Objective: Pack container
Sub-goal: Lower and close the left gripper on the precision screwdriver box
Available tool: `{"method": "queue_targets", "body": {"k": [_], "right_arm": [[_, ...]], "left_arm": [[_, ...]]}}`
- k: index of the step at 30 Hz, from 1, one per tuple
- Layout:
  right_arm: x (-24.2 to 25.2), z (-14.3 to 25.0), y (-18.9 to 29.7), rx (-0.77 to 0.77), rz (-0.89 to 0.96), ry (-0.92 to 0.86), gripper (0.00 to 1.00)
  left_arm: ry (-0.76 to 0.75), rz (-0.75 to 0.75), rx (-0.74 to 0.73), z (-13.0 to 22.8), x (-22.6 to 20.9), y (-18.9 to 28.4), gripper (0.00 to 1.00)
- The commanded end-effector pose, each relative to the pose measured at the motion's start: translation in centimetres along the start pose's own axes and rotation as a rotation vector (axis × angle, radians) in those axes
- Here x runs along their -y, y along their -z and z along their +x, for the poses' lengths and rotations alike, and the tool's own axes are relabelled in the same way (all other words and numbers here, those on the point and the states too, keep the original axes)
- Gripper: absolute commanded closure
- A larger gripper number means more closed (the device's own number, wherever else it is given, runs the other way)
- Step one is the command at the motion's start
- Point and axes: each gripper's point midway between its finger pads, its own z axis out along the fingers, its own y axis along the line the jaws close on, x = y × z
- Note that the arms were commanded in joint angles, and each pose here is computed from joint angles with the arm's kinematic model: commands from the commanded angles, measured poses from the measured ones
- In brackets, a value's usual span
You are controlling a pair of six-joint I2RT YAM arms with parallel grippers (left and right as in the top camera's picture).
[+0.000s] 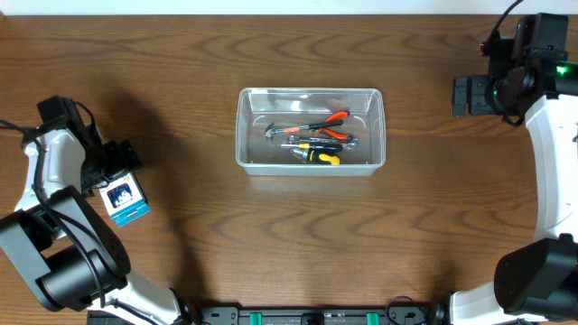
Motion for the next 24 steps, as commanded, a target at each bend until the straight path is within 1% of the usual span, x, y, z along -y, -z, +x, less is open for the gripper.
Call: {"method": "queue_targets", "body": {"k": [1,11,24], "right_arm": [[0.6,0.1,0.0,-0.005,0.012,0.003,0.01],[0.6,0.3,0.0,-0.013,0.011,0.003,0.01],[0.6,0.5,0.0,-0.021,0.010,0.003,0.01]], "left_arm": [[-0.031,0.013,-0.020,0.8,0.0,-0.8,0.02],[-0.035,0.014,0.014,-0.1,0.0,-1.5,0.02],[-0.033,0.011,-0.065,0.8,0.0,-4.9,0.02]]}}
